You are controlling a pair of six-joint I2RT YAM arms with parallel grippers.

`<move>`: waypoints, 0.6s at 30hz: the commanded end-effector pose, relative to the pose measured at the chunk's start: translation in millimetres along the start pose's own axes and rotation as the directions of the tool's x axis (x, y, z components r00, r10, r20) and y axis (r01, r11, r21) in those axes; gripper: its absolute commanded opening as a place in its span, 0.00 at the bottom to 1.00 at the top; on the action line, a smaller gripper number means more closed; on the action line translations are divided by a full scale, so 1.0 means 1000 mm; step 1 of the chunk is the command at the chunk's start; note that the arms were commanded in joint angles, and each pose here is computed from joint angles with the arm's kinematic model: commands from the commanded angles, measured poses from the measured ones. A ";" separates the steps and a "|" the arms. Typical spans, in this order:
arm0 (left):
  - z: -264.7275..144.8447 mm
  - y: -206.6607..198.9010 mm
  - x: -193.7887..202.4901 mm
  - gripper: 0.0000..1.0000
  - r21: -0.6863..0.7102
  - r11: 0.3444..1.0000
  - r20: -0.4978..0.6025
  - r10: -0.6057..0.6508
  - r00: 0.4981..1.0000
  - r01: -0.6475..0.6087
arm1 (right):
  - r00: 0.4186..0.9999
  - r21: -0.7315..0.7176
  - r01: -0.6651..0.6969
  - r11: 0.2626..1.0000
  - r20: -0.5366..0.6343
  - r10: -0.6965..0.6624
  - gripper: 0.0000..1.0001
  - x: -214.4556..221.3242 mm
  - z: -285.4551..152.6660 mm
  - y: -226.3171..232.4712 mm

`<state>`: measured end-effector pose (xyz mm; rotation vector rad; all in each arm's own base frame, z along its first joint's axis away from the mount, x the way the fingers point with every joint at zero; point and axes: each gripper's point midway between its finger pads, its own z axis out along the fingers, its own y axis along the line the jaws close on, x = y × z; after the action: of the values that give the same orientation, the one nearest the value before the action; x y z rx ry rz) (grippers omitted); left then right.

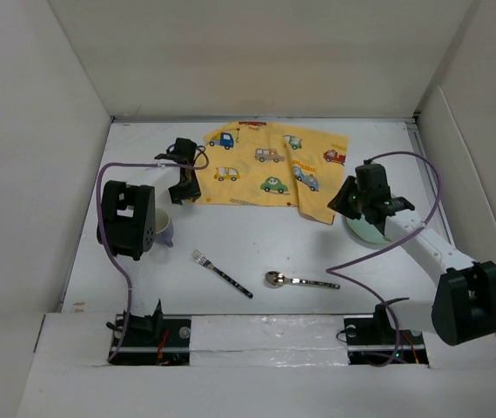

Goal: Set the dinner table for one person

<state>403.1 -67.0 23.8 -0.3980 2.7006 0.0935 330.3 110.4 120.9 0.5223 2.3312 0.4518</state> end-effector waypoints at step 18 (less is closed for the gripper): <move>-0.062 -0.011 -0.053 0.00 0.112 0.990 0.221 -0.111 0.969 0.088 | 0.991 0.109 -0.135 0.985 -0.002 0.136 0.57 0.001 0.011 -0.034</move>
<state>416.5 -68.3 38.5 -0.4653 2.5944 0.0545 330.2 93.4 108.0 0.6495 2.3339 0.4440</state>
